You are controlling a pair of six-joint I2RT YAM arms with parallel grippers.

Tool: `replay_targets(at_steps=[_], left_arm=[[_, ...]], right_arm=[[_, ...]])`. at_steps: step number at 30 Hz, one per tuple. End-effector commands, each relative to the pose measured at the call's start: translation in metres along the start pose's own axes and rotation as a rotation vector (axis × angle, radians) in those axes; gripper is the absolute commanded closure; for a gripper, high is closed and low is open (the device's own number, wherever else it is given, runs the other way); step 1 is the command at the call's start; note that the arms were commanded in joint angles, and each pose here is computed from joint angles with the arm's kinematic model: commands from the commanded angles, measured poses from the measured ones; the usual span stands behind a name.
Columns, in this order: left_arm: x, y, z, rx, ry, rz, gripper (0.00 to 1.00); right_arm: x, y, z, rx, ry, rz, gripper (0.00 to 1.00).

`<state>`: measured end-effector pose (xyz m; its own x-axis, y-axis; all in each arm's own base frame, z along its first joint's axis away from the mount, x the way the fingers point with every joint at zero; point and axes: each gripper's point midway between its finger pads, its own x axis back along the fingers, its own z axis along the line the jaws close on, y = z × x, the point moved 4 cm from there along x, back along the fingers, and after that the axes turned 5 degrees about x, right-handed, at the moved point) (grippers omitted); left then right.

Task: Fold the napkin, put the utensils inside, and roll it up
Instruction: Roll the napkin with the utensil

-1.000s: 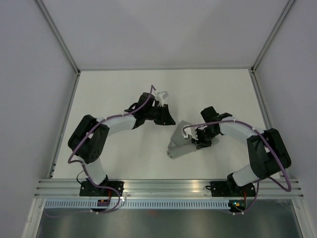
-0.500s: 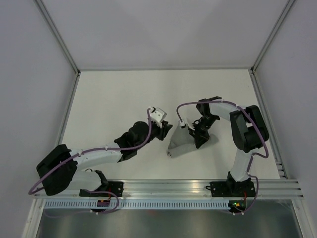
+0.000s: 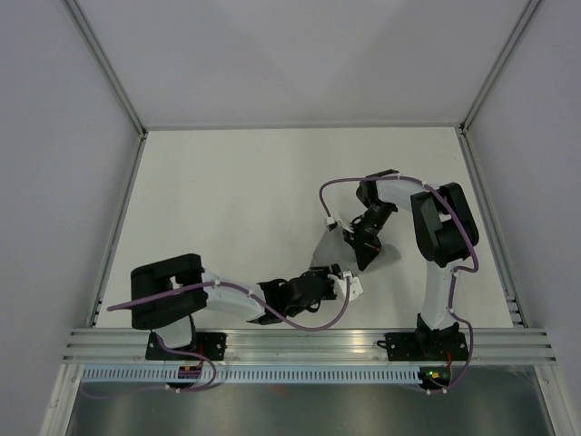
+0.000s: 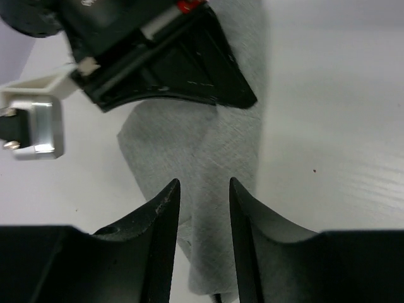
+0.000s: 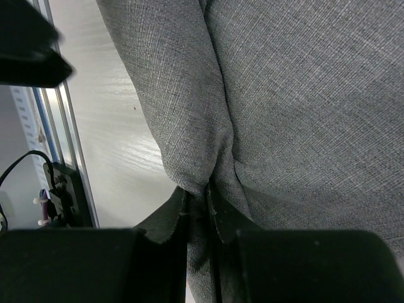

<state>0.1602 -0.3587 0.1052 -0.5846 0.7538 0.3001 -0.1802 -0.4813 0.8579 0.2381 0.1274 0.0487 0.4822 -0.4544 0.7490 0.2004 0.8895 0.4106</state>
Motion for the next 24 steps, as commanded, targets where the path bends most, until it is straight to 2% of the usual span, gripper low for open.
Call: replay_targets(at_steps=[1,11,15,16,17,19,20,22,24], left_arm=[[-0.017,0.013,-0.008,-0.143,-0.018,-0.013,0.57],[-0.043,-0.024,-0.031,-0.214,-0.095,0.097,0.55],[-0.042,-0.038,-0.031,-0.178,-0.119,0.142,0.58],[-0.041,-0.041,-0.032,-0.165,-0.131,0.156,0.62],[-0.040,-0.046,-0.031,-0.158,-0.142,0.181,0.72],[-0.038,-0.055,-0.032,-0.133,-0.171,0.216,0.82],[-0.037,-0.059,-0.033,-0.118,-0.188,0.226,0.91],[-0.035,-0.062,-0.034,-0.100,-0.206,0.244,0.97],[-0.031,-0.066,-0.037,-0.069,-0.244,0.258,0.98]], right_arm=[[-0.006,0.000,-0.028,0.066,-0.053,0.004,0.97],[-0.009,-0.002,-0.031,0.053,-0.049,0.010,0.98],[-0.010,-0.005,-0.030,0.055,-0.039,0.019,0.98],[-0.010,-0.005,-0.030,0.058,-0.039,0.021,0.98],[-0.011,-0.007,-0.030,0.062,-0.035,0.025,0.98],[-0.011,-0.008,-0.029,0.064,-0.028,0.031,0.98],[-0.011,-0.009,-0.030,0.064,-0.030,0.036,0.98],[-0.011,-0.010,-0.030,0.066,-0.029,0.039,0.98],[-0.010,-0.012,-0.032,0.068,-0.032,0.041,0.97]])
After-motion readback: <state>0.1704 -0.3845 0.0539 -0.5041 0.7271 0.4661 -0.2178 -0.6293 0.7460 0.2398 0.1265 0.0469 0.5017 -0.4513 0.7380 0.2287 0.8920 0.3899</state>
